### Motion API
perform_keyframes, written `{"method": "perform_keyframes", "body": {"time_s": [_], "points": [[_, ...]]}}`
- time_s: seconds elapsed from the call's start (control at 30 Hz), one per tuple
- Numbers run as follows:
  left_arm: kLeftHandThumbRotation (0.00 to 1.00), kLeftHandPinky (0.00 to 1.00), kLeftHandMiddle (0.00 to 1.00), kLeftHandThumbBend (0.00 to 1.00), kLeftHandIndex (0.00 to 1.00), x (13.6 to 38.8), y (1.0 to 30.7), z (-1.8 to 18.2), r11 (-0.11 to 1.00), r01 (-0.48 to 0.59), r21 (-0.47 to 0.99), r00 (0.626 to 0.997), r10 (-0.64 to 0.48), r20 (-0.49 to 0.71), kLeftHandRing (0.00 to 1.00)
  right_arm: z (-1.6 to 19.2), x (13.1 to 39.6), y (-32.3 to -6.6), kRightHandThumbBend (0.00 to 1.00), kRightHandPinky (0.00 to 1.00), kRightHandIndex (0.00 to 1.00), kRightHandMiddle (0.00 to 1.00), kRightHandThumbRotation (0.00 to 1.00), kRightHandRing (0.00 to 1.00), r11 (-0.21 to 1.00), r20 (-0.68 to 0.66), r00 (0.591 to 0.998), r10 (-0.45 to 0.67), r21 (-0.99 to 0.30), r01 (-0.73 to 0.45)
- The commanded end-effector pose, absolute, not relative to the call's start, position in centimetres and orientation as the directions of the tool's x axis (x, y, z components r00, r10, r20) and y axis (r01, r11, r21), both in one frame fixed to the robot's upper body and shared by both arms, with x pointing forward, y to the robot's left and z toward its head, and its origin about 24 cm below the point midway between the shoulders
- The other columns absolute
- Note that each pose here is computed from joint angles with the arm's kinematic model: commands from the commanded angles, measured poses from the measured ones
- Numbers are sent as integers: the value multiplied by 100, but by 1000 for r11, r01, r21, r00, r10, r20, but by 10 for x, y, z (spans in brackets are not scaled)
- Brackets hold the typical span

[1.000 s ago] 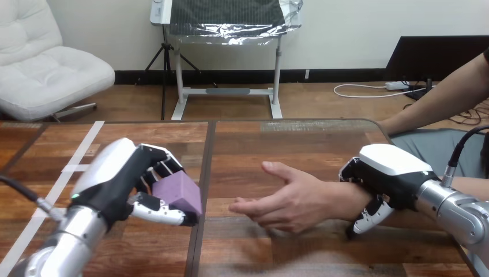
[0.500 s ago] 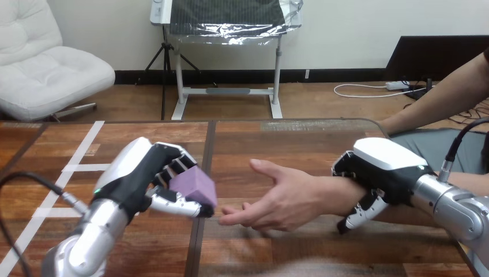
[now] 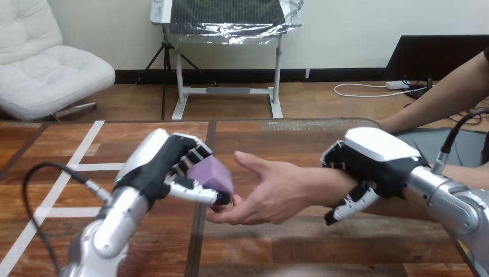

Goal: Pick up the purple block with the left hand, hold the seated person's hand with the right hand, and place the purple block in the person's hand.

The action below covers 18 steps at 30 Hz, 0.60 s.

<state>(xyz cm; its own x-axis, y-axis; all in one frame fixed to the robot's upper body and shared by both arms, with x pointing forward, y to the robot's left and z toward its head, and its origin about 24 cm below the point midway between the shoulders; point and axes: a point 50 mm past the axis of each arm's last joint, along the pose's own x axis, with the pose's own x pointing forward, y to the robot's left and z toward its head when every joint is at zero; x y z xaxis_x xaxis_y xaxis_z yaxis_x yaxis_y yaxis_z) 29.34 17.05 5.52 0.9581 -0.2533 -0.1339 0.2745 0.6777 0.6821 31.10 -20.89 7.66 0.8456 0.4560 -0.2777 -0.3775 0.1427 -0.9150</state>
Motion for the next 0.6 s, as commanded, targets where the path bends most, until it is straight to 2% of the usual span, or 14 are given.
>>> {"method": "perform_keyframes", "body": {"time_s": [0.0, 0.57], "points": [[0, 33, 45, 63, 49, 315, 154, 82, 699, 220, 680, 958, -286, -15, 39, 55, 300, -203, 83, 26, 41, 39, 16, 32, 189, -333, 822, 462, -868, -459], [0, 22, 39, 63, 48, 333, 133, 83, 695, 249, 674, 950, -312, -30, 30, 59, 300, -196, 85, 23, 40, 37, 15, 29, 208, -321, 823, 468, -865, -456]]}}
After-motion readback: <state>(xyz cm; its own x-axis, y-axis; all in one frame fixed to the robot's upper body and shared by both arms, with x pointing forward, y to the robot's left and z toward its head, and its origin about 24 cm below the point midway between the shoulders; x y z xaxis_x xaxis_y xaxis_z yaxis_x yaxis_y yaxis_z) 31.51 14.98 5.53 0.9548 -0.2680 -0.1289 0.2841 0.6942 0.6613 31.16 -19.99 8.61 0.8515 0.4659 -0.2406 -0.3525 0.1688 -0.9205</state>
